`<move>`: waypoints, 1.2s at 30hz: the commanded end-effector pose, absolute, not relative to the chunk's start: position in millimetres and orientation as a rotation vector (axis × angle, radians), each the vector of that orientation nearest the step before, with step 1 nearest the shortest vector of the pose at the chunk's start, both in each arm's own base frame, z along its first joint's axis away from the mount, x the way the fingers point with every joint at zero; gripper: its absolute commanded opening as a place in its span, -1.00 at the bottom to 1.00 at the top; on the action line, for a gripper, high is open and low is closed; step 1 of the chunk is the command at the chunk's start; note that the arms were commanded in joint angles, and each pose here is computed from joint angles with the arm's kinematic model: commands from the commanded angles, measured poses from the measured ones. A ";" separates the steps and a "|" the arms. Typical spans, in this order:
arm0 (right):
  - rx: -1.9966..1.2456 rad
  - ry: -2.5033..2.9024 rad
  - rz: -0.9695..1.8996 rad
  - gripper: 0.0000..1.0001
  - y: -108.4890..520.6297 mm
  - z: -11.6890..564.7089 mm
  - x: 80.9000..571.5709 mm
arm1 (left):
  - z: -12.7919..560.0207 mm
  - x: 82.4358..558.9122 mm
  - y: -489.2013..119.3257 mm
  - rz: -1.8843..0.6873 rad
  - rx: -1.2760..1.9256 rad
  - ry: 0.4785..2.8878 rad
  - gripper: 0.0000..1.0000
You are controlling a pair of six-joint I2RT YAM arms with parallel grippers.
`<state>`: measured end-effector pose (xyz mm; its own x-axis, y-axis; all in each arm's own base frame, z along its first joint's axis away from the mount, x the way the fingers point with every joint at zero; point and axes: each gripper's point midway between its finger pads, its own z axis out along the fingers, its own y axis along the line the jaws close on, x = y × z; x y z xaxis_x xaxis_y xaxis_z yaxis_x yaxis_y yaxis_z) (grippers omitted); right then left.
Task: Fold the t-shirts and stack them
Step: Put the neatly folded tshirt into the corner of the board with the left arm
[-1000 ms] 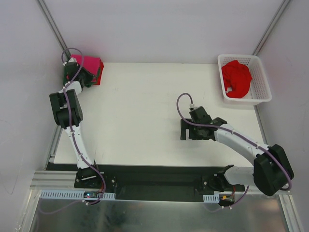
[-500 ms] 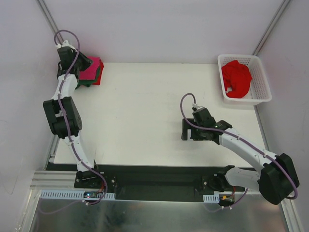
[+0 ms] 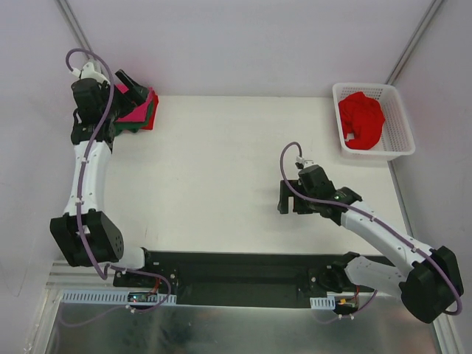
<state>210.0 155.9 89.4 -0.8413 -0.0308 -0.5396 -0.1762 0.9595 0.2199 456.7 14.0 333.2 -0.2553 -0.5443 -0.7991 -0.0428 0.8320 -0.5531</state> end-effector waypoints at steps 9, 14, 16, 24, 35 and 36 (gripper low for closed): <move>-0.209 2.494 0.305 0.93 144.8 103.3 205.2 | 298.7 345.5 -43.8 -0.484 -0.253 1.926 0.99; -0.208 2.486 0.253 0.93 138.8 109.3 206.9 | 242.1 314.8 -45.6 -0.435 -0.195 2.040 0.99; -0.205 2.486 0.252 0.93 138.0 111.3 206.3 | 227.3 305.8 -41.0 -0.389 -0.164 2.076 0.99; -0.191 2.499 0.239 0.93 138.6 118.1 207.7 | 195.1 294.8 -42.0 -0.384 -0.138 2.151 0.99; -0.151 2.492 0.167 0.93 131.4 122.8 210.0 | 196.6 289.2 -50.5 -0.428 -0.085 2.137 0.98; -0.146 2.492 0.164 0.93 131.3 122.8 210.6 | 195.9 288.3 -50.5 -0.428 -0.085 2.139 0.99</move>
